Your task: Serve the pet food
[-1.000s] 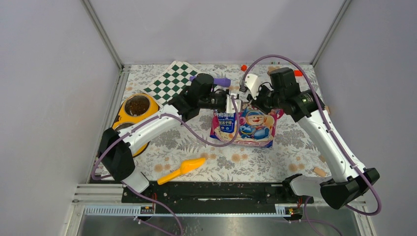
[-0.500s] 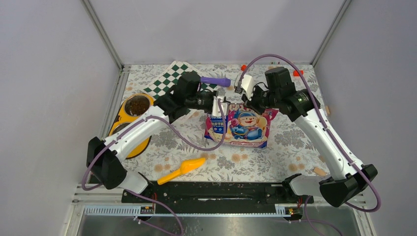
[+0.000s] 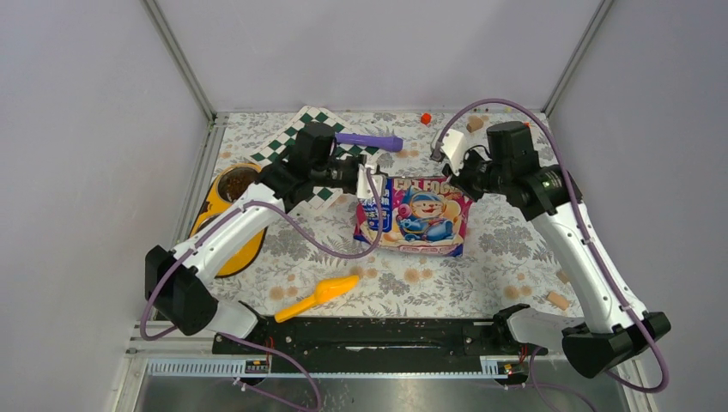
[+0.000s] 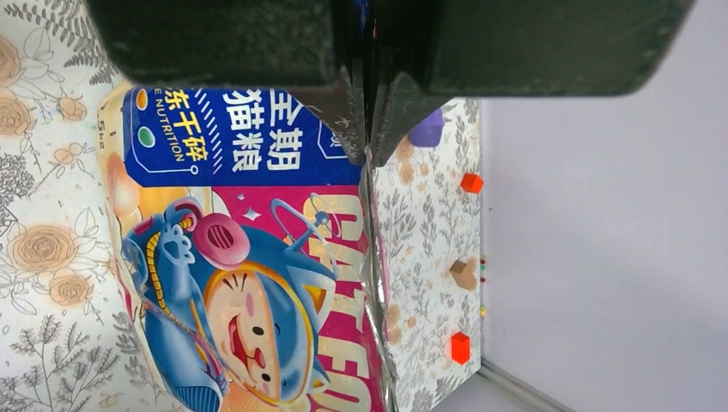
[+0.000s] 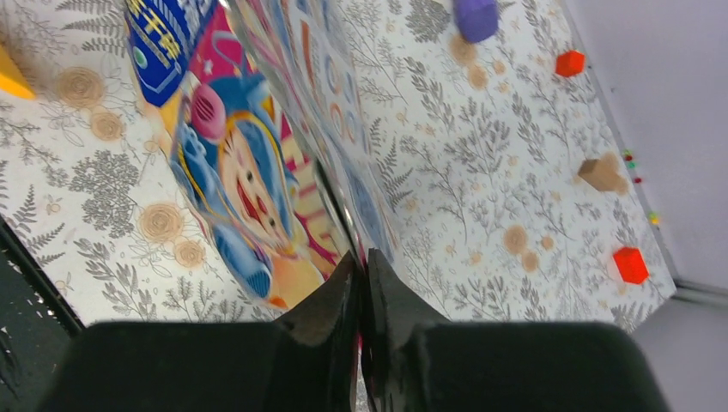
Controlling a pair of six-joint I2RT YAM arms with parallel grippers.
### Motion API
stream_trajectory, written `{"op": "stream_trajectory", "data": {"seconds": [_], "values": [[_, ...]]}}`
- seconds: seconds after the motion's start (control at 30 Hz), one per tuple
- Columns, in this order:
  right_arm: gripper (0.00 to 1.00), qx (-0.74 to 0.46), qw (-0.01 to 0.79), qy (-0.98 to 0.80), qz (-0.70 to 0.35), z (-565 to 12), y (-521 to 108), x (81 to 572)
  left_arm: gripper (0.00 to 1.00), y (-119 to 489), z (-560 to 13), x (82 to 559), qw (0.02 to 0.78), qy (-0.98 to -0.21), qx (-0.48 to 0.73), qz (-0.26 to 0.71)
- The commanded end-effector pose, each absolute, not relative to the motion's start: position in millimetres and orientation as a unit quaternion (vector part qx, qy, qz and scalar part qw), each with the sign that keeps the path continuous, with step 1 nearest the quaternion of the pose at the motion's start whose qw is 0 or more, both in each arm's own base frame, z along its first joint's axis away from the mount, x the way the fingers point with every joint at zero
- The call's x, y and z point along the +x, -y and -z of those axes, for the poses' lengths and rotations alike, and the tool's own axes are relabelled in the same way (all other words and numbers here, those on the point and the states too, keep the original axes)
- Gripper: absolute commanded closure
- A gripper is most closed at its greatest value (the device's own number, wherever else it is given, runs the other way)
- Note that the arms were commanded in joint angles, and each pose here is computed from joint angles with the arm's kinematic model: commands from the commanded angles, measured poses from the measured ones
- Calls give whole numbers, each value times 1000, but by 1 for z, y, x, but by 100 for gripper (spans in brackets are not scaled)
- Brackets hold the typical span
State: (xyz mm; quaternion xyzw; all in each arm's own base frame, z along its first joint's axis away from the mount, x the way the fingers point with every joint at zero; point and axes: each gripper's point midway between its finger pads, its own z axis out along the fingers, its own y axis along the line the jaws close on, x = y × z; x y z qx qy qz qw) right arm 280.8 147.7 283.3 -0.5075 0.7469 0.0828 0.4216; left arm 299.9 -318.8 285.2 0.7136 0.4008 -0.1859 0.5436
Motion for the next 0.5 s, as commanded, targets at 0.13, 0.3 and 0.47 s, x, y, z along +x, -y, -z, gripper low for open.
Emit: {"op": "stream_trajectory", "data": {"seconds": [0.13,0.3,0.47], "values": [[97,-435,391,-808,70,-281,-60,281,100,237,-283,331,528,-498,682,87],[100,-416,378,-820,109,-274,-40,283,100,239,-283,325,527,-495,683,101],[99,-385,390,-811,207,-280,-7,297,100,238,-280,322,521,-498,685,106]]}}
